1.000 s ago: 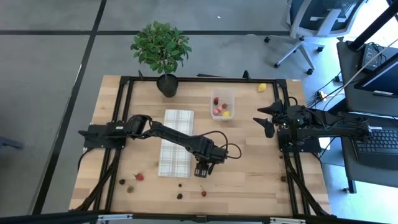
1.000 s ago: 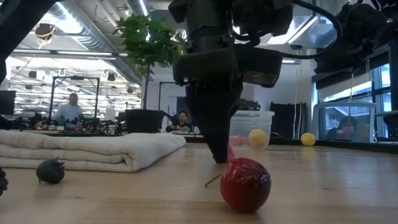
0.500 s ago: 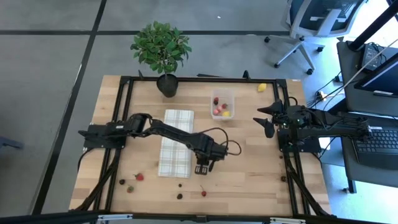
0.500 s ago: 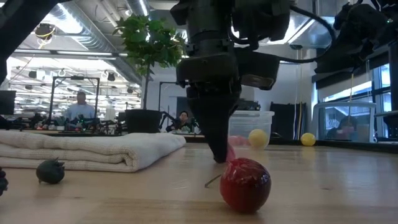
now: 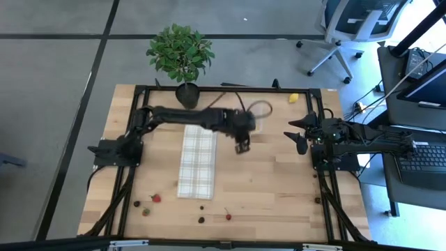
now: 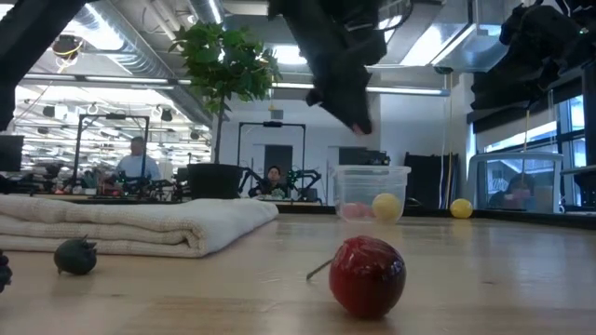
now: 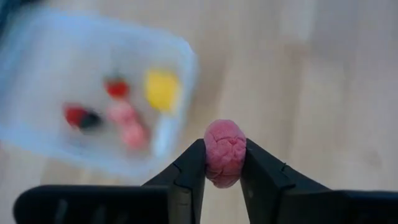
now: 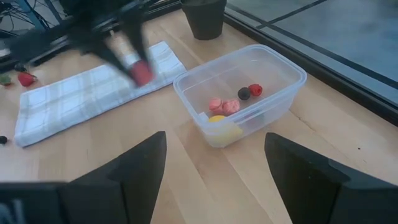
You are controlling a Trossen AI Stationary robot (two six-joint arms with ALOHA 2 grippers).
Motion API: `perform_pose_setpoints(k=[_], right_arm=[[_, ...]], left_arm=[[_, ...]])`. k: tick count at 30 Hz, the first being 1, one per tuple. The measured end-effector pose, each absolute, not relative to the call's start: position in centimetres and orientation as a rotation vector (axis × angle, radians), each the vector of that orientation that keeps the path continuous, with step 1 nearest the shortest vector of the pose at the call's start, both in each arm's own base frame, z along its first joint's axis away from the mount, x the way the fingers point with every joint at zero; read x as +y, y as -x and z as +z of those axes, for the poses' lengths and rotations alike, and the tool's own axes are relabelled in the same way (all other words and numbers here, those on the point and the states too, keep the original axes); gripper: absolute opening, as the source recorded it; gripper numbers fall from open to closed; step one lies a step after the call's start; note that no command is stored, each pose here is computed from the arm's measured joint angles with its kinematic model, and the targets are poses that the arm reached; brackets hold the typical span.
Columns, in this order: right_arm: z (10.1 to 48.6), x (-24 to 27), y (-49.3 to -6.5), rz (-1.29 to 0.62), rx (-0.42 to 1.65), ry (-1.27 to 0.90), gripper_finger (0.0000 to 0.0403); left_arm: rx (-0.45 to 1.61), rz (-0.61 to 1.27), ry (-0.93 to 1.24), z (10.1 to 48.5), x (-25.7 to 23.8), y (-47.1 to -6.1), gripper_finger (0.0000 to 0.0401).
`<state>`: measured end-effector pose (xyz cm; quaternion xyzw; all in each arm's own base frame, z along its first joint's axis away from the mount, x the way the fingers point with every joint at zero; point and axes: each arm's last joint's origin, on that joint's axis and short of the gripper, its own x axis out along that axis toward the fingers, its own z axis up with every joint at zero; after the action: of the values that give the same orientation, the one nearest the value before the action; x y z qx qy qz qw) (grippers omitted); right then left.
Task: Pick and placing Produce into tupperware
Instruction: Put the apricot into the transparent bin
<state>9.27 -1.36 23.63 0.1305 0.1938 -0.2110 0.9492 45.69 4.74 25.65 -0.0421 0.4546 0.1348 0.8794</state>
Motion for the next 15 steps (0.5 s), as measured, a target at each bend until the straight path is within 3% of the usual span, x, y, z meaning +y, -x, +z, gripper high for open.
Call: perform_pose_setpoints(k=[7, 15], right_arm=[[23.6, -1.4, -9.3, -0.428, 0.392, -0.265, 0.0273], [23.7, -1.4, -9.3, -0.428, 0.391, -0.264, 0.0273]], left_arm=[[0.775, 0.409, 0.187, 25.1, 10.8, -46.7, 0.0071], [0.807, 0.429, 0.338, 22.4, 14.3, -46.7, 0.0109]])
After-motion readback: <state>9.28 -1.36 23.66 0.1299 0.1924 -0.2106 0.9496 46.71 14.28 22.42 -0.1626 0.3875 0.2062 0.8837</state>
